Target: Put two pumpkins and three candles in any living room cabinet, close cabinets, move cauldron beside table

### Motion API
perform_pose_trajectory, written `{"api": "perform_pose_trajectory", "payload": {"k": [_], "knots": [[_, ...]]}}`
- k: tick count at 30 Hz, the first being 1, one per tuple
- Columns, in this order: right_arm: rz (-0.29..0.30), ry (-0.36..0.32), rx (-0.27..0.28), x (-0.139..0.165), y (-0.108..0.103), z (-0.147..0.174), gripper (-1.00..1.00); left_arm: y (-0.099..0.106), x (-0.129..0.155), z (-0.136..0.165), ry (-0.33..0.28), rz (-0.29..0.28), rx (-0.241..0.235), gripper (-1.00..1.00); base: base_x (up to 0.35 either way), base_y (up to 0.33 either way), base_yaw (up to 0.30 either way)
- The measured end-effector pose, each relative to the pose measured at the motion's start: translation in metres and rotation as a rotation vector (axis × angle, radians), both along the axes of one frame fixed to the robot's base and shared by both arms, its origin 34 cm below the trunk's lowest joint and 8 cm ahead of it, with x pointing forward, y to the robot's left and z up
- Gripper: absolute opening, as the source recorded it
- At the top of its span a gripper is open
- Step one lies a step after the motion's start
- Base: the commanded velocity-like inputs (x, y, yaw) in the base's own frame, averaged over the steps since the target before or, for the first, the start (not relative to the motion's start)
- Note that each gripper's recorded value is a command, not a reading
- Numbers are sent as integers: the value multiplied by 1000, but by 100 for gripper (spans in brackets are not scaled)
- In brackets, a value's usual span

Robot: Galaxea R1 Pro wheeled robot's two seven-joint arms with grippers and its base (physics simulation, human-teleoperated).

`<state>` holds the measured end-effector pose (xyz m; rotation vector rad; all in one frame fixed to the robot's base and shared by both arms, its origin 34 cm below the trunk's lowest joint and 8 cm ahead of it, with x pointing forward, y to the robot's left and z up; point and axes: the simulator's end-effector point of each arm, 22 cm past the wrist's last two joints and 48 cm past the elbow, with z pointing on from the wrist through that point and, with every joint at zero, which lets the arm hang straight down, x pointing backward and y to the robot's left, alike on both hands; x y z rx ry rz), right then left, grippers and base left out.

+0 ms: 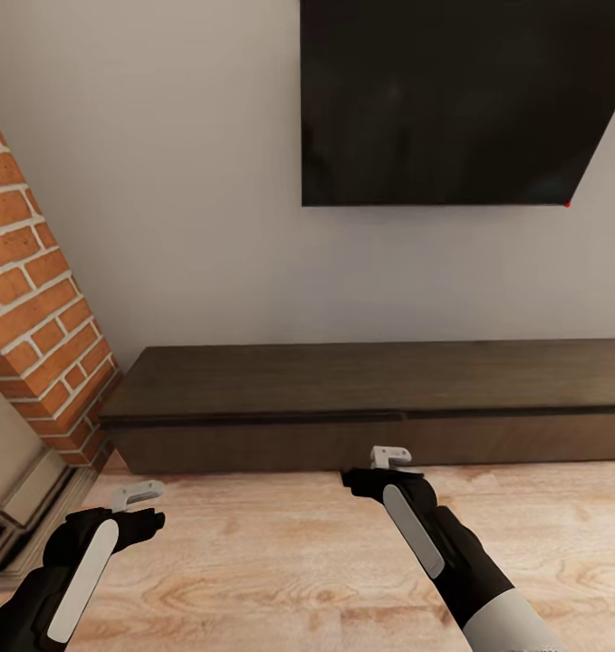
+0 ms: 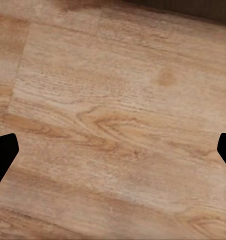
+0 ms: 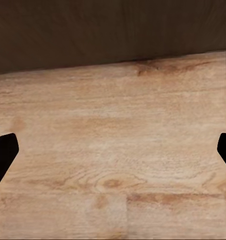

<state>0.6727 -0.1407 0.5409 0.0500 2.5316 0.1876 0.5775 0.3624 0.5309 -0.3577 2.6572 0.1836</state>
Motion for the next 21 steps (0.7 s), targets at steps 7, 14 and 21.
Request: {"api": "perform_pose_trajectory", "payload": {"k": [7,14,21], "knots": [[1,36,-4,-5,-2,0,100,0,2,13,4,-1,-2,100,0,0,0],[-5,86,-16,-13,-7,-7,100,-1,3,23,14,-3,-4,100,0,0,59],[-8,110,-22,-16,-10,-3,100,-2,4,32,26,-5,-4,100,0,0,86]]}}
